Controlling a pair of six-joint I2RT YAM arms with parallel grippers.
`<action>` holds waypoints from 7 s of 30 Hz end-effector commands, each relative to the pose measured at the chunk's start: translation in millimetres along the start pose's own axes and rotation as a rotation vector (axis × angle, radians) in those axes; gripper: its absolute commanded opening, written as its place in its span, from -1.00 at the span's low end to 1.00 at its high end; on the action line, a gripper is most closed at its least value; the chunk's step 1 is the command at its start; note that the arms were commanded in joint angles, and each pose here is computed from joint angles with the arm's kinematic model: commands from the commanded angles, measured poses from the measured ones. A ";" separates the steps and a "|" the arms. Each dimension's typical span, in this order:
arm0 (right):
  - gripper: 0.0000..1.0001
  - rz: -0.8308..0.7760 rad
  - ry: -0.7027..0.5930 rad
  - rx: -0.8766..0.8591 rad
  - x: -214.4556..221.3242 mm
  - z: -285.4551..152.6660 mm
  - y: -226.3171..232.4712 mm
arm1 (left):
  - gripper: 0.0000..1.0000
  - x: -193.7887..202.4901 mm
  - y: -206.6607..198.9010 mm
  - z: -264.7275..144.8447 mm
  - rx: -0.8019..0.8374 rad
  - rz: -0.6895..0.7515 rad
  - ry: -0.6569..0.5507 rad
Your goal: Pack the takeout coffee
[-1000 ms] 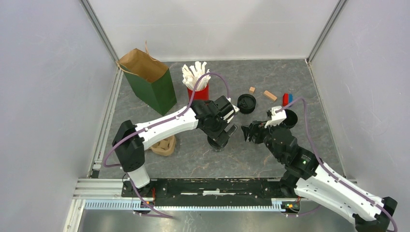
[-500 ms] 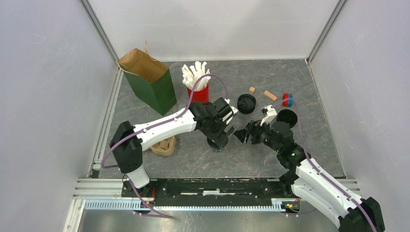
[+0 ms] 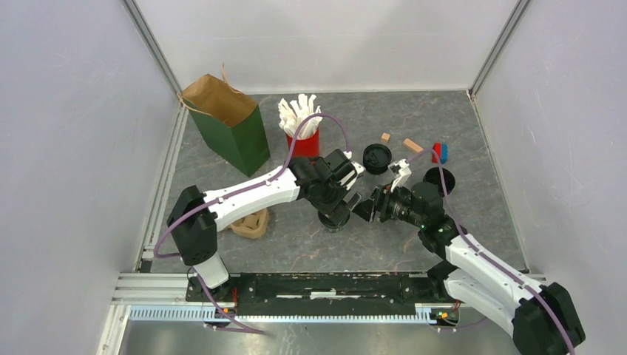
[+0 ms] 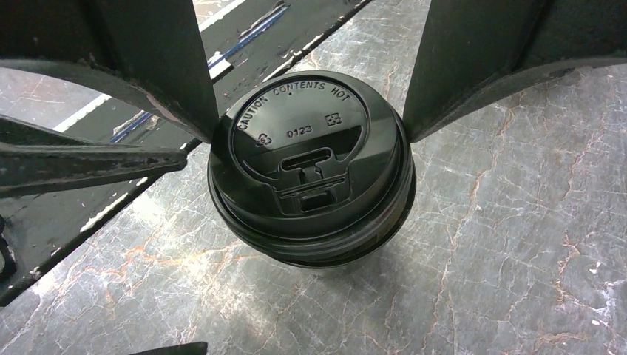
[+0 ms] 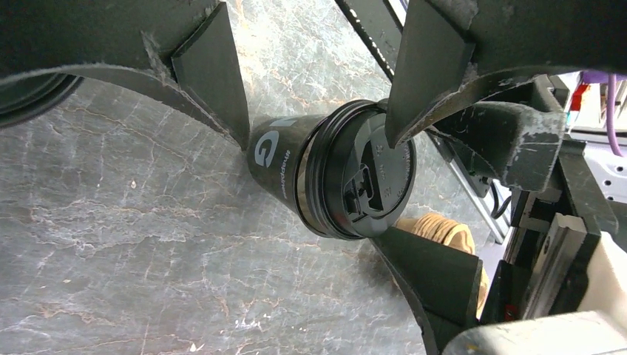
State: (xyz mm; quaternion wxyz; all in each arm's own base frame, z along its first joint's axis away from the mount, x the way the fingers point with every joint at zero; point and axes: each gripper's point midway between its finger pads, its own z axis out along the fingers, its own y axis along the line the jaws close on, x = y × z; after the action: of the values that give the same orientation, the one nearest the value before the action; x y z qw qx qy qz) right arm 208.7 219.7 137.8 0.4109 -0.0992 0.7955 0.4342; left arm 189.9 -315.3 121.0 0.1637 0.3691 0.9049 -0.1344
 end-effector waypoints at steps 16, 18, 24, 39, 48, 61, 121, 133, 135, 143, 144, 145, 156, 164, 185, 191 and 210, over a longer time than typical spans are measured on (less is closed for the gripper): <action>0.45 -0.005 0.046 -0.126 1.5 18.5 14.1 | 0.99 -15.1 -3.6 -10.6 0.026 0.036 -0.076; 0.47 -0.003 0.050 -0.130 1.8 19.6 14.5 | 0.99 -15.0 -3.8 -9.7 0.029 0.039 -0.075; 0.57 0.010 0.054 -0.145 2.3 22.6 16.0 | 0.99 -16.2 -4.3 -9.1 0.031 0.045 -0.079; 0.58 0.021 0.081 -0.140 6.4 34.0 13.6 | 0.99 -13.2 0.6 -5.0 0.009 0.055 -0.070; 0.56 0.022 0.106 -0.123 15.1 38.4 7.9 | 0.99 -11.0 4.2 -2.2 -0.008 0.060 -0.062; 0.56 0.006 0.105 -0.108 11.8 38.8 7.1 | 0.99 -14.4 4.2 -12.8 -0.010 0.058 -0.093; -0.17 -0.106 0.118 0.044 -10.3 33.6 19.1 | 0.57 4.0 43.0 -12.8 0.209 -0.183 -0.240; -0.15 -0.145 0.091 0.031 -16.3 26.7 26.3 | 0.54 6.3 50.2 -13.3 0.161 -0.229 -0.250; -0.13 -0.164 0.083 0.036 -18.1 25.0 29.2 | 0.56 5.7 61.8 -23.6 0.086 -0.265 -0.282; -0.12 -0.187 0.034 0.013 -30.6 18.8 42.0 | 0.46 53.2 84.0 -13.8 -0.081 -0.358 -0.144; -0.13 -0.192 0.026 0.011 -32.8 17.8 43.5 | 0.44 58.5 81.0 -8.2 -0.078 -0.358 -0.125; -0.12 -0.196 0.017 0.010 -35.0 16.7 44.5 | 0.41 62.7 78.2 -3.1 -0.074 -0.355 -0.112; -0.13 -0.233 -0.036 0.013 -48.5 5.4 50.1 | 0.23 93.3 49.7 27.4 -0.052 -0.279 -0.037; -0.13 -0.232 -0.061 0.013 -54.0 1.8 52.7 | 0.04 110.7 43.2 47.7 -0.064 -0.251 0.008; -0.11 -0.235 -0.080 0.013 -56.2 -1.3 53.5 | -0.81 109.2 61.1 41.3 -0.176 -0.236 -0.021; -0.09 -0.241 -0.084 0.015 -57.8 -2.2 53.6 | -0.24 107.7 55.6 32.3 -0.170 -0.244 -0.028; -0.09 -0.241 -0.084 0.004 -58.3 -2.0 56.2 | -0.11 123.6 38.0 44.2 -0.123 -0.157 0.007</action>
State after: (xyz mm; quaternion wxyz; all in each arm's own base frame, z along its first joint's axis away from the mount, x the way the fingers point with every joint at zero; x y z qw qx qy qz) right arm 212.3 237.0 189.5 0.4647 -0.1683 0.7847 0.3741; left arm 141.7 -223.5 32.2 0.1678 0.2853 0.9396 -0.0869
